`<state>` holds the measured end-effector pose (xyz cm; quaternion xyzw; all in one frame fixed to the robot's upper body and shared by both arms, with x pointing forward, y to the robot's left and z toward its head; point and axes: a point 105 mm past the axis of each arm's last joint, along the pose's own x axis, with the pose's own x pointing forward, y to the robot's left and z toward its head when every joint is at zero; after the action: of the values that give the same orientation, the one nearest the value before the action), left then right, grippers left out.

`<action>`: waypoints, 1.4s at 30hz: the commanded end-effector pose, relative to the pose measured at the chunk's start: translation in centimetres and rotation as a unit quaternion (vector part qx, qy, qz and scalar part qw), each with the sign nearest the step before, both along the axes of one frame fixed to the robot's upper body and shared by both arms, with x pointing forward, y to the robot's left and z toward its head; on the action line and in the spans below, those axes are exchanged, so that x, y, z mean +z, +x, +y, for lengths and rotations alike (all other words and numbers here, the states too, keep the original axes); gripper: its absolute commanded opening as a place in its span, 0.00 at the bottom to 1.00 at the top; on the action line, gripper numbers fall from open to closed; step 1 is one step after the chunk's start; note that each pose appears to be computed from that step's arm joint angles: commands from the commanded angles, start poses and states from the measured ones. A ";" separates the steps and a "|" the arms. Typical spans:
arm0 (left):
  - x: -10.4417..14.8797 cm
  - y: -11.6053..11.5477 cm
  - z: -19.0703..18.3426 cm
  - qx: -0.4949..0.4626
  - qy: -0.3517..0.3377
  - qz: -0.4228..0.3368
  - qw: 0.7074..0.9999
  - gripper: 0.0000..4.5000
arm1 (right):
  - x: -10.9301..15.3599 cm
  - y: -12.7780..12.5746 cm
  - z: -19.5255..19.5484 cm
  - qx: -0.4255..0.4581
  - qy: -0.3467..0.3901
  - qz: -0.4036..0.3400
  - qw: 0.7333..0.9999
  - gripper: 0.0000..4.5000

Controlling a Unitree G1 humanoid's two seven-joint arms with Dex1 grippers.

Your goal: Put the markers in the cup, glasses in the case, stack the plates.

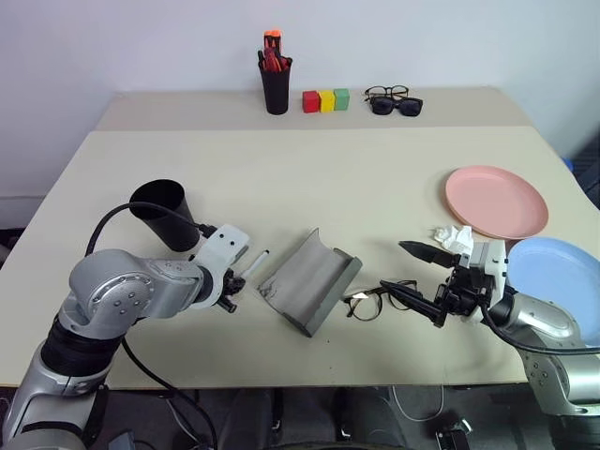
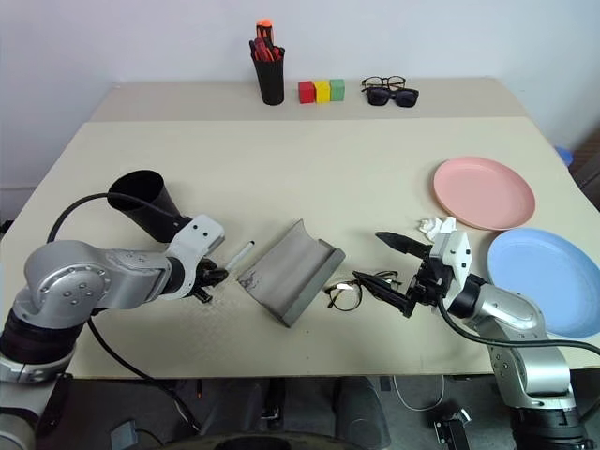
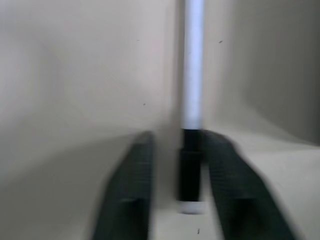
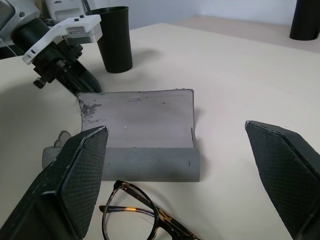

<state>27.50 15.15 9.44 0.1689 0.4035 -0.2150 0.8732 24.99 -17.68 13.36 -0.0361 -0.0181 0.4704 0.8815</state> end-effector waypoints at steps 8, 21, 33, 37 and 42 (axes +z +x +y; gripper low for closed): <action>0.9 -0.9 0.7 -0.023 -0.042 -0.129 0.990 0.05 | 1.3 1.0 1.2 0.023 -0.001 -0.025 0.999 1.00; 5.7 -0.8 0.9 -0.036 -0.046 -0.559 0.827 0.05 | 2.2 2.1 1.3 0.037 -0.013 -0.033 0.999 1.00; 9.0 -0.5 2.1 0.099 -0.033 -0.735 0.670 0.05 | 4.0 2.7 0.9 0.044 -0.045 -0.038 0.997 1.00; 9.6 -0.5 3.0 0.155 -0.022 -0.748 0.645 0.05 | 4.0 2.7 0.8 0.047 -0.049 -0.034 0.997 1.00; 9.7 0.0 5.4 0.248 0.012 -0.739 0.626 0.05 | 3.8 3.1 0.6 0.049 -0.053 -0.033 0.997 1.00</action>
<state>27.75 19.53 18.31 0.1703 -0.3397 0.1785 0.9076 28.03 -16.88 16.21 -0.0864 -0.0069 0.5120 0.8546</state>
